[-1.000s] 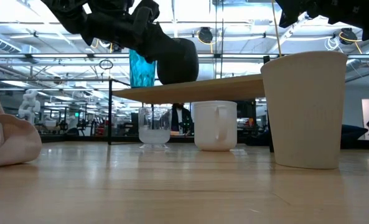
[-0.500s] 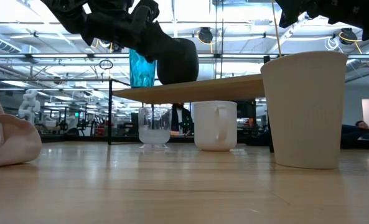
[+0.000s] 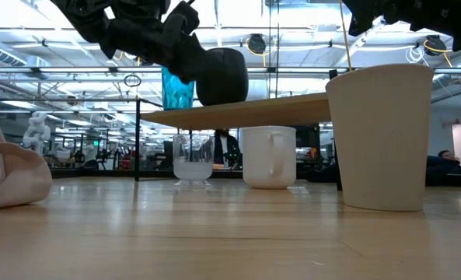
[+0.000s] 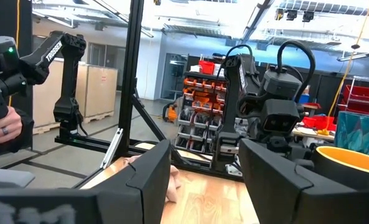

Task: Stack small to large cups/mugs on shelf
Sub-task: Put the mug on the shelf, then put the light brown cup on the shelf

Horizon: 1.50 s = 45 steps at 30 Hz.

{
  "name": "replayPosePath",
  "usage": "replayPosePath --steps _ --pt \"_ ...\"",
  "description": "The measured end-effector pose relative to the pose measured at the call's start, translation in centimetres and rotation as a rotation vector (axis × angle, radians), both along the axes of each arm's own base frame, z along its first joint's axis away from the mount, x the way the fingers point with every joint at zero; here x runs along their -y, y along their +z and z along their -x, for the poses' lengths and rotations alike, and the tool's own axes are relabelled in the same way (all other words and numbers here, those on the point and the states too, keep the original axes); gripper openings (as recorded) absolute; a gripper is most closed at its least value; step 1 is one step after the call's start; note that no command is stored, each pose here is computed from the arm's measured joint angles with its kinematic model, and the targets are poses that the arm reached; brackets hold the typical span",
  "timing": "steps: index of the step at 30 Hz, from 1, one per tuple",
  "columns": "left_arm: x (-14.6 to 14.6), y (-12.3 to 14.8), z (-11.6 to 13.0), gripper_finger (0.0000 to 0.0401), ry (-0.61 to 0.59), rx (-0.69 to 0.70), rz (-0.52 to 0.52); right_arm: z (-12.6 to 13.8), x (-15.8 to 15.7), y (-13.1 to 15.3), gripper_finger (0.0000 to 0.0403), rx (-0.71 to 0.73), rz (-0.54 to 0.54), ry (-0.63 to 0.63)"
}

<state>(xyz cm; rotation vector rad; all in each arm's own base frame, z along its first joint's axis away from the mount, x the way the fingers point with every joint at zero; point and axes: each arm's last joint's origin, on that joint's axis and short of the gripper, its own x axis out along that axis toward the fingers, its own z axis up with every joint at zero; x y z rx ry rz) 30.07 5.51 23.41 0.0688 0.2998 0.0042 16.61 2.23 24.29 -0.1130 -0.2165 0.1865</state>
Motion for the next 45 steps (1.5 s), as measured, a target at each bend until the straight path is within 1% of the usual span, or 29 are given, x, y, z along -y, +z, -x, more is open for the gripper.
replayPosePath --steps 6,15,23,27,31,33,36,38,41,43,45 --pt "0.1 0.2 0.2 0.0125 -0.010 -0.001 -0.011 0.0 0.0 0.0 0.0183 0.000 0.000 0.000" --pt "0.3 1.5 1.5 0.0125 0.003 -0.021 -0.033 0.0 0.0 0.0 0.0183 0.000 0.000 0.000" --pt "0.4 1.3 1.9 0.0125 0.005 -0.065 -0.026 0.0 0.0 0.0 0.0183 0.000 0.000 0.000" --pt "0.5 1.8 2.5 0.0125 0.004 -0.076 -0.019 0.0 0.0 0.0 0.0183 0.000 0.000 0.000" --pt "1.4 3.0 4.2 0.0125 0.027 -0.102 -0.010 0.0 0.0 0.0 0.0183 0.001 0.006 -0.001" --pt "2.2 3.9 5.3 0.0125 0.030 -0.100 0.000 0.0 0.0 0.0 0.0183 0.006 0.033 -0.007" --pt "3.7 5.4 7.3 0.0125 0.003 -0.080 0.023 0.0 0.0 0.0 0.0183 0.014 0.068 -0.015" --pt "4.8 6.2 8.8 0.0125 -0.003 -0.073 0.021 0.0 0.0 0.0 0.0183 0.015 0.075 -0.016" --pt "6.3 6.1 11.2 0.0125 0.035 -0.040 0.017 0.0 0.0 0.0 0.0183 0.016 0.075 -0.016" --pt "7.1 5.2 12.8 0.0125 0.060 -0.023 0.018 0.0 0.0 0.0 0.0183 0.016 0.075 -0.016" --pt "7.6 4.1 14.3 0.0124 0.094 0.001 0.048 0.0 0.0 0.0 0.0183 0.016 0.075 -0.016"
